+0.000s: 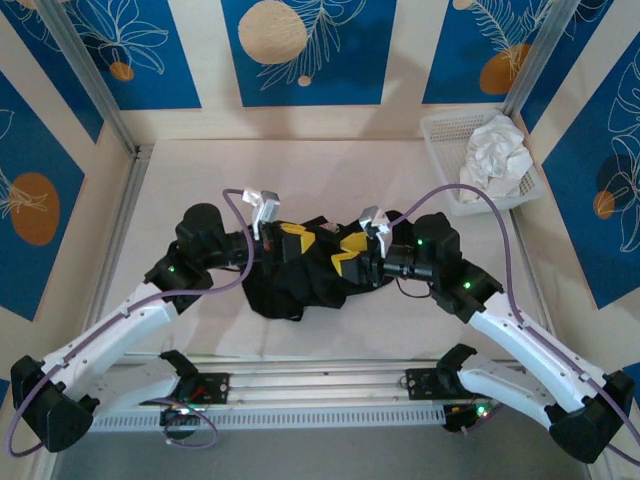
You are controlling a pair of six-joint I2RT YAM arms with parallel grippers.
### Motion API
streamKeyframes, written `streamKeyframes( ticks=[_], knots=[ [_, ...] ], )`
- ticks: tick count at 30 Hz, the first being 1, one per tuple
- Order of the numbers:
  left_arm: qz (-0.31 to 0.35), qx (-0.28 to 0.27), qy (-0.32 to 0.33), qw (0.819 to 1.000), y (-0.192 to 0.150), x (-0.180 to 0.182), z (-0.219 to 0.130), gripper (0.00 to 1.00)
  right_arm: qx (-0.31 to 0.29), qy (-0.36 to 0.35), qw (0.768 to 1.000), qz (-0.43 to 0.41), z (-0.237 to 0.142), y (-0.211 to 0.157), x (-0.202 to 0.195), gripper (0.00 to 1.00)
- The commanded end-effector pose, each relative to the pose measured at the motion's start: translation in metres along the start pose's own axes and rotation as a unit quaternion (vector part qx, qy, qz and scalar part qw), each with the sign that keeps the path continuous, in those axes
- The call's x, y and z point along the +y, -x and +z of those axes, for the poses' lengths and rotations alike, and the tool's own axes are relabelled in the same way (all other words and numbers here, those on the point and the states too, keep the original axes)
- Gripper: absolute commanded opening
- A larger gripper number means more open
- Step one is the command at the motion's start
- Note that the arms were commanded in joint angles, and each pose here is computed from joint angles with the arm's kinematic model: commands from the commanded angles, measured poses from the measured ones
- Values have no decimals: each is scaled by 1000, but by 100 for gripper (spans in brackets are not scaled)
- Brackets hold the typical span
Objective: Fold the inside-out t-shirt
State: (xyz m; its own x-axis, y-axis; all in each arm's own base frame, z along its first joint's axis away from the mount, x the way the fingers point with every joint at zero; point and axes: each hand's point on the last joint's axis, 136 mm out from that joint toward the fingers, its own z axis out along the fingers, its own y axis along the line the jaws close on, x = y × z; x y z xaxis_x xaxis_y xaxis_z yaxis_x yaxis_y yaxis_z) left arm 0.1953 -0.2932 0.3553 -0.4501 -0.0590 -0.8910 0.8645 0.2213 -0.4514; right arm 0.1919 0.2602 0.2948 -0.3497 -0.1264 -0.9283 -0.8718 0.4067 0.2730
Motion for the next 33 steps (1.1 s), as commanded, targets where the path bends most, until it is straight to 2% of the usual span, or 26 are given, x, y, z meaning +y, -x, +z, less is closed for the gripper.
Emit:
streamKeyframes(
  ticks=[1,6,9,12,13,17,20,24,27,33],
  knots=[
    [13,-8,-8,1000,7,-4,-3,0,-19,-40,998,-36,2,19,-9,46],
    [14,-5,0,1000,6,-2,-3,0,-34,-102,994,-36,1,31,-30,36],
    [14,-7,9,1000,6,0,-5,0,-34,-102,993,-39,2,32,-30,29],
    [11,-11,26,1000,7,6,-8,0,-32,-79,996,-41,2,31,-21,4],
    [11,-13,34,999,7,9,-9,0,-32,-67,996,-41,2,32,-17,0],
    [4,-21,82,996,7,28,-19,0,-39,9,999,-33,-2,39,13,0],
    [-16,-20,154,988,0,56,-33,3,-49,77,996,-4,0,50,35,0],
    [-52,-1,287,957,-23,102,-63,7,-61,132,988,47,16,59,45,0],
    [-55,25,341,938,-42,116,-79,11,-64,145,985,70,34,63,49,0],
    [-58,65,372,924,-64,118,-96,24,-61,127,986,94,67,65,46,0]
  ],
)
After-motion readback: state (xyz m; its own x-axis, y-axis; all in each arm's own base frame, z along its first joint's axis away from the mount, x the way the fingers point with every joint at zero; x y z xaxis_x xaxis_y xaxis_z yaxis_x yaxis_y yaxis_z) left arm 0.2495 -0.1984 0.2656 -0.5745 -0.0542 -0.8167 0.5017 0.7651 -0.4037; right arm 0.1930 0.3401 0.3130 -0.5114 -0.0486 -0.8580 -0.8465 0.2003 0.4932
